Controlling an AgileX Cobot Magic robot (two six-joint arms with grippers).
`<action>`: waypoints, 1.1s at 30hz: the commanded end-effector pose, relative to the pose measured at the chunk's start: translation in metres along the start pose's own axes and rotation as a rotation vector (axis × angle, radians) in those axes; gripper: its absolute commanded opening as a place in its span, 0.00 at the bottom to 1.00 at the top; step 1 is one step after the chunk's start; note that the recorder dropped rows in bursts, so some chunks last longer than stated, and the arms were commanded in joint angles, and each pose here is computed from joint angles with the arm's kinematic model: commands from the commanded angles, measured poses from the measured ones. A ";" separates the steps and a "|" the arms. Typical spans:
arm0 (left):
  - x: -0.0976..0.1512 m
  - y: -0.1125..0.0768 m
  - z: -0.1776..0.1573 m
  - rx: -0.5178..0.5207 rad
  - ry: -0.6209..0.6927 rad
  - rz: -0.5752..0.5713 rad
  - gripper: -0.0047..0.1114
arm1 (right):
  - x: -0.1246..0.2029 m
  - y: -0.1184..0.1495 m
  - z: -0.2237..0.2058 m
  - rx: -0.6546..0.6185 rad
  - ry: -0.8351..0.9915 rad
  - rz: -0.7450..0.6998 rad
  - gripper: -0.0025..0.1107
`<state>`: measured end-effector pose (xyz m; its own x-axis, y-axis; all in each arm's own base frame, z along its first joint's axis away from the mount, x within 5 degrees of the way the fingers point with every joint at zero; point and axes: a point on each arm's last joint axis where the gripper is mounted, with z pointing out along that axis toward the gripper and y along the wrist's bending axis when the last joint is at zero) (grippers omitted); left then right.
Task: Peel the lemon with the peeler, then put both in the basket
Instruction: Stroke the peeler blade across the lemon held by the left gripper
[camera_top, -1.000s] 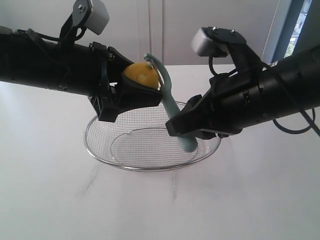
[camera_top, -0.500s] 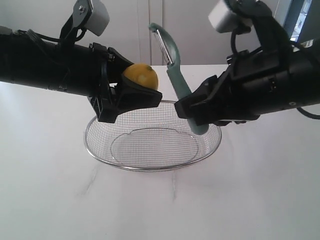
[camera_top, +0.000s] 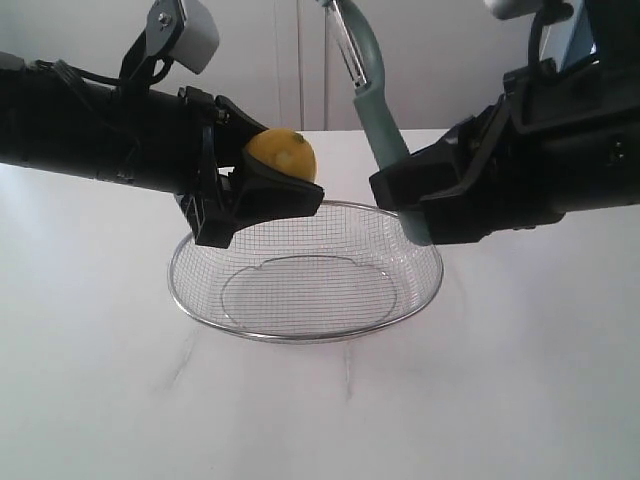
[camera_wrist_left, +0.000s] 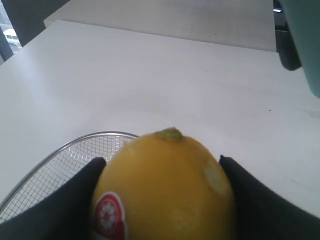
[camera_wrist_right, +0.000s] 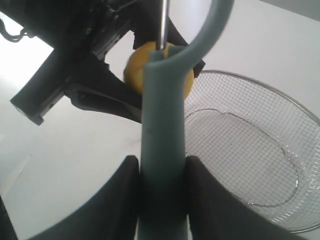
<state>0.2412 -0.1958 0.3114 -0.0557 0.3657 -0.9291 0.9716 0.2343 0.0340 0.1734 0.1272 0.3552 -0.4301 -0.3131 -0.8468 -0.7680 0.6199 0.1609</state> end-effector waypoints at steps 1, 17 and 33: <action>-0.006 -0.003 -0.001 0.020 -0.027 -0.009 0.04 | -0.004 -0.003 -0.003 0.058 -0.035 -0.031 0.02; -0.006 -0.003 -0.001 0.018 -0.027 -0.006 0.04 | 0.005 -0.027 0.042 0.090 0.090 -0.015 0.02; -0.006 -0.003 -0.001 0.020 -0.028 -0.006 0.04 | 0.016 -0.025 0.060 0.045 0.172 -0.011 0.02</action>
<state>0.2412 -0.1958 0.3114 -0.0557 0.3657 -0.9291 0.9716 0.2343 0.0340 0.2150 0.1497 0.3113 -0.4854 -0.4331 -0.7595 -0.7536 0.6477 0.1123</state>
